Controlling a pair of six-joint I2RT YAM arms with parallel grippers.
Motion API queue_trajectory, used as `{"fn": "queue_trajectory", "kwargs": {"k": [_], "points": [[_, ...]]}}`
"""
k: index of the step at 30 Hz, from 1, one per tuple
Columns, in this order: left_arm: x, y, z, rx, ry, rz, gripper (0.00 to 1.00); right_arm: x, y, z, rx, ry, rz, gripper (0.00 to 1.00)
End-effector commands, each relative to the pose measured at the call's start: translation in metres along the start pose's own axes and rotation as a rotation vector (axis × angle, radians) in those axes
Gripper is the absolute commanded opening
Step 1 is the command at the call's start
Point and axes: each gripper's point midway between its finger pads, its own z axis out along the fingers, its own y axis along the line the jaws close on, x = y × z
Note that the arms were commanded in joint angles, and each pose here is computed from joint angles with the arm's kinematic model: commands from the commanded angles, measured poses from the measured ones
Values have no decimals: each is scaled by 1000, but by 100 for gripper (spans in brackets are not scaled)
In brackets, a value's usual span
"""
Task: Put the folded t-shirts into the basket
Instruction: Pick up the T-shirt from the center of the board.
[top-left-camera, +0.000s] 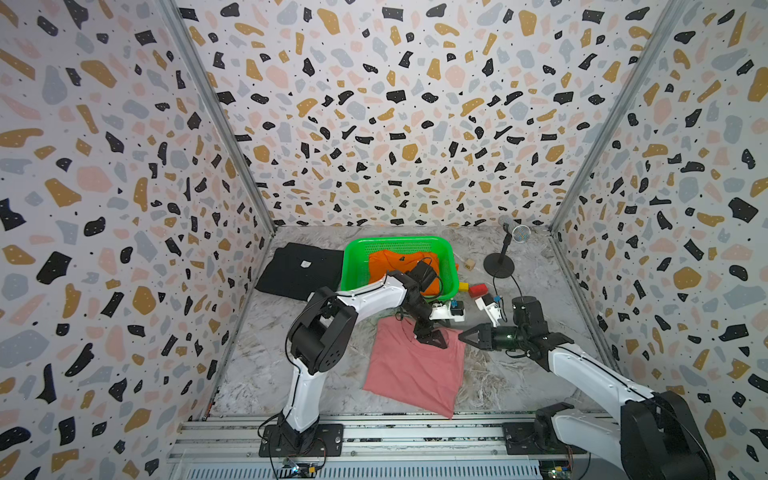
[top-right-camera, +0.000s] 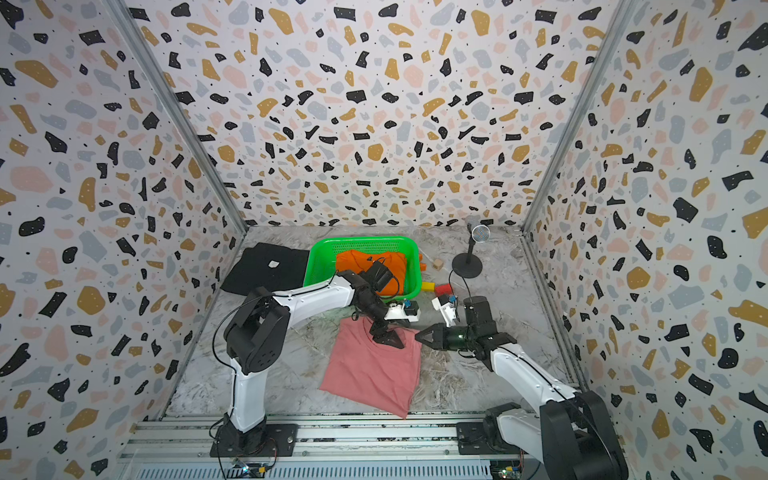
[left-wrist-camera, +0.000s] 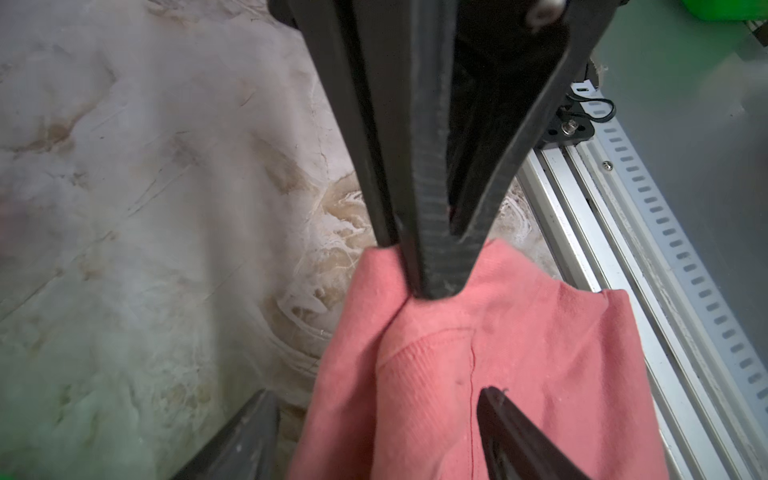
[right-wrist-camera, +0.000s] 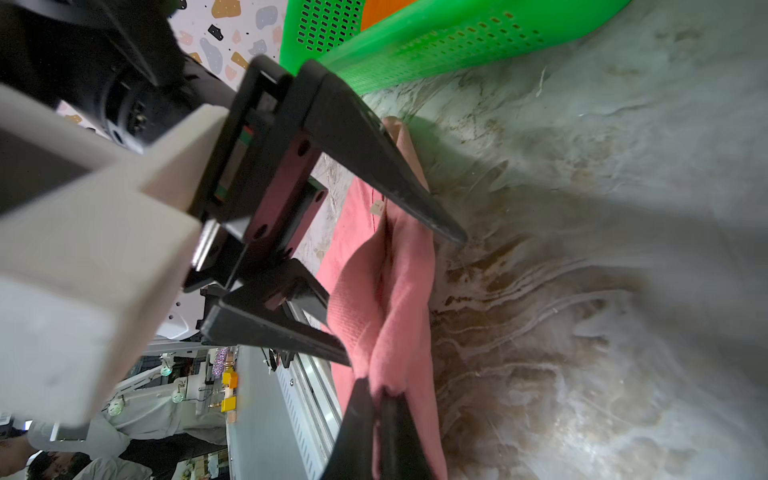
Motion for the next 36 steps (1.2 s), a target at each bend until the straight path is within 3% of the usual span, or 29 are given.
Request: {"fn": "queue_trajectory", "kwargs": {"k": [1,7,10,13,16,19,22,30,36], "points": [[-14,-5,-4,42,-30,48,64,0,2,-2,9,-14,-30,0],[-12,-24,-4,125,-36,92,28,1,-7,-7,86,-45,-48,1],[-12,-27,-5,134,-37,101,21,3,-7,-9,93,-53,-54,12],[-11,-29,-5,145,-37,109,7,5,-10,-10,113,-56,-49,24],[-10,-32,-6,157,-38,115,2,5,-9,-11,107,-78,-49,38],[-11,-33,-6,160,-40,119,1,8,-15,-14,143,-90,-32,66],[-12,-34,-7,166,-43,123,2,10,-15,-13,133,-88,-34,73],[-17,-35,-9,181,-57,119,3,16,15,7,-83,-1,-88,73],[-17,-37,-8,198,-64,119,4,16,18,12,-107,-1,-115,67]]}}
